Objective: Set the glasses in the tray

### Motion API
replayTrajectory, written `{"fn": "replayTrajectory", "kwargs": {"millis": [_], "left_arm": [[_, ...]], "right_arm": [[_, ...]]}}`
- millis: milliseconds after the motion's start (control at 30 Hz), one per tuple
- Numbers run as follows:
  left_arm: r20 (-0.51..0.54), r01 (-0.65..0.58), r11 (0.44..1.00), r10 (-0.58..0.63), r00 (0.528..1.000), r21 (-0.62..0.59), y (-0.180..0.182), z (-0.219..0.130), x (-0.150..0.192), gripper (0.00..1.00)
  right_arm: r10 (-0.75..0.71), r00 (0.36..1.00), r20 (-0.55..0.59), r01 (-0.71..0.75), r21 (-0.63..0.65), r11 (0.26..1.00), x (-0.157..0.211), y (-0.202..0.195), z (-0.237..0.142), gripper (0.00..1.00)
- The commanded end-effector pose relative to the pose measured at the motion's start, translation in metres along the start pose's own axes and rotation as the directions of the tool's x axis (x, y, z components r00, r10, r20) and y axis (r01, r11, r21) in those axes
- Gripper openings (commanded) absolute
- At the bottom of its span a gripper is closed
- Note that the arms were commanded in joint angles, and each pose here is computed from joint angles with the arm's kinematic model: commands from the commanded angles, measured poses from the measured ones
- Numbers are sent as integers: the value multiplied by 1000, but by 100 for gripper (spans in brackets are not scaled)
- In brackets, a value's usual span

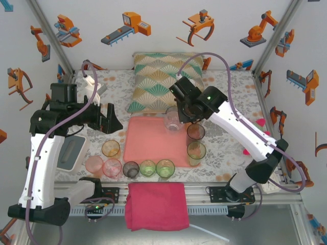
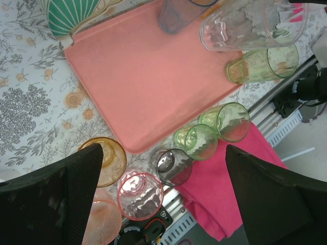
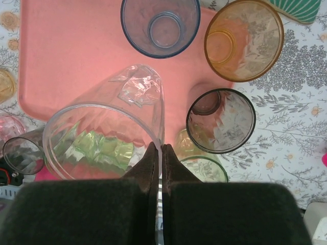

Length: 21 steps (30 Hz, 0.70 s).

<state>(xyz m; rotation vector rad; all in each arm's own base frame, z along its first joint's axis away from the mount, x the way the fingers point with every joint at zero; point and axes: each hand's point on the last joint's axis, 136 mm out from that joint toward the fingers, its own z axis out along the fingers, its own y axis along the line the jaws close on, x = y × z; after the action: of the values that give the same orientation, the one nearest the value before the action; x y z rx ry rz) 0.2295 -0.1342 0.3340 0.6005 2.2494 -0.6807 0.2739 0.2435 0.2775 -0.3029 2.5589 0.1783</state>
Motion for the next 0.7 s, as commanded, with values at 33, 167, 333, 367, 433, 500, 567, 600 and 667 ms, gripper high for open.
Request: {"fn": "replayTrajectory", "kwargs": {"millis": [33,167,333,367,433,500,567,600,667], "left_arm": [[8,-12,1000,12,1000,16,-4,-2,3,97],[5,-11,1000,11,1000,21,-5,-2,6,97],[3,-14,1000,14,1000,28,-7,-3,8,97],[3,-15,999,15,1000,28,-7,-3,8,97],[2,-14,999,14,1000,29,-7,-3,8,97],[1,-15,999,15,1000,31,-7,-3,9,97],[-3,-14,999,14,1000,36,-7,-2,10,97],[-5,-12,999,12,1000,36,-7,-1,11,97],[-4,-12,999,13,1000,38,-7,-1,11,97]], "right_arm": [[46,996,78,-43,-43,998,-12,7,-9,0],[39,997,63,-38,-24,999,-6,7,3,0],[45,998,45,-44,-22,999,2,11,18,0],[48,998,41,-47,-21,999,4,11,20,0],[50,998,31,-50,-13,999,7,10,25,0],[53,998,22,-53,-14,999,11,10,30,0],[59,998,16,-59,-15,998,15,11,35,0],[61,998,13,-61,-9,998,17,10,38,0],[62,998,4,-62,1,998,20,9,43,0]]}}
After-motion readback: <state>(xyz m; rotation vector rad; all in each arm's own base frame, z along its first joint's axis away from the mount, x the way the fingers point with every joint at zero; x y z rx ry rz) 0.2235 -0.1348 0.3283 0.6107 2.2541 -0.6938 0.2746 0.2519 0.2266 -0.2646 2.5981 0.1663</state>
